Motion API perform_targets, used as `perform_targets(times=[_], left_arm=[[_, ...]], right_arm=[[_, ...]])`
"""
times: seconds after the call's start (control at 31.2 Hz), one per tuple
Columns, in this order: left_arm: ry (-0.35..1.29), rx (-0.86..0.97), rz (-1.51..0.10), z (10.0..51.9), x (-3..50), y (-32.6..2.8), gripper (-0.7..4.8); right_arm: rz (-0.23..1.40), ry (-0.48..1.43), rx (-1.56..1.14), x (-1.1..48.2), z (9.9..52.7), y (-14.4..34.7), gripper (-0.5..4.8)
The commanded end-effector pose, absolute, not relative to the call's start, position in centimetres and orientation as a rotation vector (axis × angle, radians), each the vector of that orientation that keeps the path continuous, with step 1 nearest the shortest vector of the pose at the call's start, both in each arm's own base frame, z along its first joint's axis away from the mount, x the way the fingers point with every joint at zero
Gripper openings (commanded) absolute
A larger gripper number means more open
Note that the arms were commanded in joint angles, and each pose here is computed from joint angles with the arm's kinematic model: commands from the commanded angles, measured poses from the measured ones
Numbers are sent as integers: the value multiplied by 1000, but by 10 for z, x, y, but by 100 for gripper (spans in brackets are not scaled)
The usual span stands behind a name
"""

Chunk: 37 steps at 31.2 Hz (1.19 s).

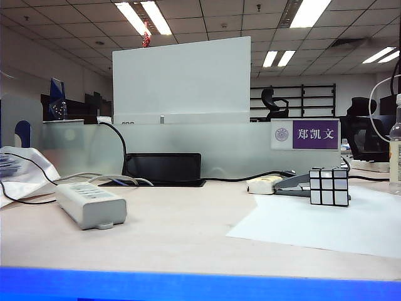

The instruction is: Press the button on the power strip.

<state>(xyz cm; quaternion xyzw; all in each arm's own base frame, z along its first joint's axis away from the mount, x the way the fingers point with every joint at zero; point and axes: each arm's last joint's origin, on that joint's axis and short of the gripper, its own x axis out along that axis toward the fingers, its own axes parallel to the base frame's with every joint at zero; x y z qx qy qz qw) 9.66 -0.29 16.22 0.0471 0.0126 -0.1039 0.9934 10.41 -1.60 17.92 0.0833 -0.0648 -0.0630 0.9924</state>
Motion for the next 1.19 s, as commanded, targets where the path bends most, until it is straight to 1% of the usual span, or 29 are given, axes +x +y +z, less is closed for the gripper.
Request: perform_targets(times=[0.03,0.19,0.42,0.7,0.9,1.19], left_arm=[[12,93,-211,164,97,-3,-5],[14,93,-211,164,97,-3,-5],[14,93,-211,163,97,-3,-5],[13,92,-212,164,97,-3,-5],[14,91,-212,164,97,-3,-5],[14,89,-211,164,97,-3,-5]], right_arm=[[-4,-159,159,102,181,-14,0],[149,-149,147,101,181,-9,0],[244,-184,132,99,192,-4,0],[247,-278,98,91,226,-3,0],[199,-188,125,94,217,-4,0],[133,-150,141,96,208,-6,0]])
